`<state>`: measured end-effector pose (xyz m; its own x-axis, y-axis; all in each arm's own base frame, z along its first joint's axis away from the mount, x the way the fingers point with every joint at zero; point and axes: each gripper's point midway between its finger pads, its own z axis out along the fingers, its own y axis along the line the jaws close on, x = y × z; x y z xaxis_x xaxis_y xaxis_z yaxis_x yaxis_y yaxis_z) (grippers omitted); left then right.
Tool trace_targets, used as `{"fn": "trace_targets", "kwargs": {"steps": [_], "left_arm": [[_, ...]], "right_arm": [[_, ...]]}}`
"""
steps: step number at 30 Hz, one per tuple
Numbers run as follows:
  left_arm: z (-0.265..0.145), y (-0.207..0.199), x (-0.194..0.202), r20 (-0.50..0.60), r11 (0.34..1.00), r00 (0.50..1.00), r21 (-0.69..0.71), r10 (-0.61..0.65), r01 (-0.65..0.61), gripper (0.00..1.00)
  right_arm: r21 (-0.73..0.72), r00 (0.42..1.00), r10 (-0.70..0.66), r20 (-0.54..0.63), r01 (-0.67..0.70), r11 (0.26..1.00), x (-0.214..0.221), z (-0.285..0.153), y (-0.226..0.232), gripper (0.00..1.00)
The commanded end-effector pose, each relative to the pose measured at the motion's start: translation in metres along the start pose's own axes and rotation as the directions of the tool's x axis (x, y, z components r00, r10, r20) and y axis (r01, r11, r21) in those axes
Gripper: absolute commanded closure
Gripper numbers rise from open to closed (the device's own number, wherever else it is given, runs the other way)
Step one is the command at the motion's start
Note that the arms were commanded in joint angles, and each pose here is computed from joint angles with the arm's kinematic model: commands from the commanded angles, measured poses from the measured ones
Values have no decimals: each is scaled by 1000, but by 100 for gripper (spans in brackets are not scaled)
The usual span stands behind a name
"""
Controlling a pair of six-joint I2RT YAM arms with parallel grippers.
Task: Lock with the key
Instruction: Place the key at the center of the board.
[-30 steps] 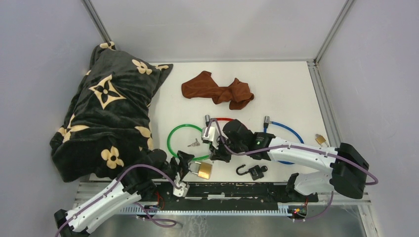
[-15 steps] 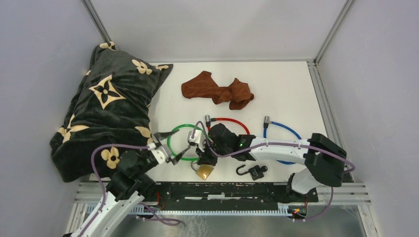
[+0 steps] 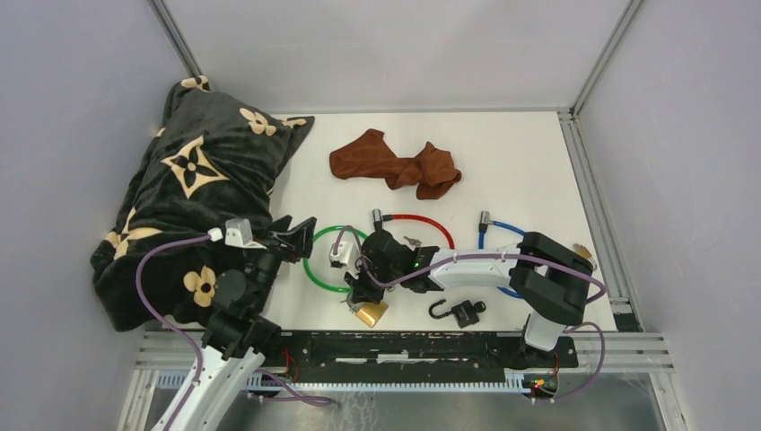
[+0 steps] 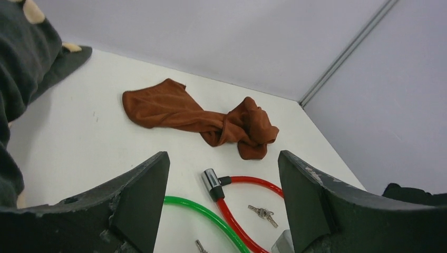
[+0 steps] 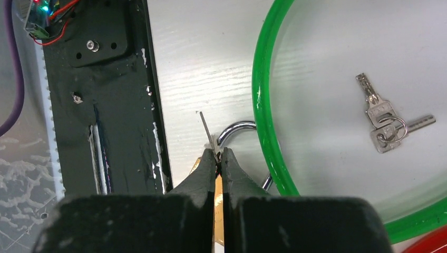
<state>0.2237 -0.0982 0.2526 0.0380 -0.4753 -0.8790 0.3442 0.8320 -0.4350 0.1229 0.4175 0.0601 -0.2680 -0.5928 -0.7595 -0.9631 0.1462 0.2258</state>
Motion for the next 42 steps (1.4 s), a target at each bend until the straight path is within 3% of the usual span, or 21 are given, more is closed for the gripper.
{"fn": "trace_targets", "kwargs": {"steps": [1, 8, 11, 12, 16, 20, 22, 26, 31, 35, 38, 42], "left_arm": [[6, 13, 3, 51, 981, 983, -72, -179, 182, 19], [12, 18, 29, 10, 973, 976, -73, -218, 218, 20], [12, 25, 38, 2, 972, 977, -100, -215, 215, 20], [11, 27, 39, 4, 973, 979, -106, -206, 205, 19], [10, 35, 37, 29, 975, 984, -132, -175, 178, 18], [10, 33, 38, 23, 975, 982, -119, -188, 189, 17], [10, 34, 39, 22, 974, 982, -123, -190, 191, 16], [9, 36, 37, 34, 973, 981, -130, -189, 192, 16], [8, 35, 33, 50, 973, 980, -121, -192, 196, 16], [8, 37, 33, 51, 971, 980, -130, -194, 199, 15], [8, 37, 34, 48, 971, 980, -131, -195, 200, 15], [9, 38, 35, 44, 971, 980, -136, -194, 198, 15]], "right_arm": [[11, 999, -16, 27, 15, 1000, -8, -3, -1, 100], [48, 1000, -8, -12, 9, 999, 1, 3, -10, 100], [66, 1000, -8, -29, 9, 998, 1, 7, -15, 93], [81, 999, -7, -32, 10, 997, 0, 6, -17, 89], [147, 998, -19, -66, 28, 989, -1, -4, -27, 53], [249, 999, -15, -47, 26, 968, -14, -33, -34, 34], [337, 999, 16, -47, 0, 942, -11, -55, -41, 31], [618, 984, 171, -47, -106, 779, 27, -122, -68, 29], [786, 889, 455, -54, -243, 569, 108, -187, -57, 29], [788, 798, 599, -61, -330, 520, 149, -205, -29, 21], [800, 761, 644, -72, -342, 493, 165, -212, -16, 12], [802, 742, 662, -107, -329, 498, 174, -210, -1, 11]]}}
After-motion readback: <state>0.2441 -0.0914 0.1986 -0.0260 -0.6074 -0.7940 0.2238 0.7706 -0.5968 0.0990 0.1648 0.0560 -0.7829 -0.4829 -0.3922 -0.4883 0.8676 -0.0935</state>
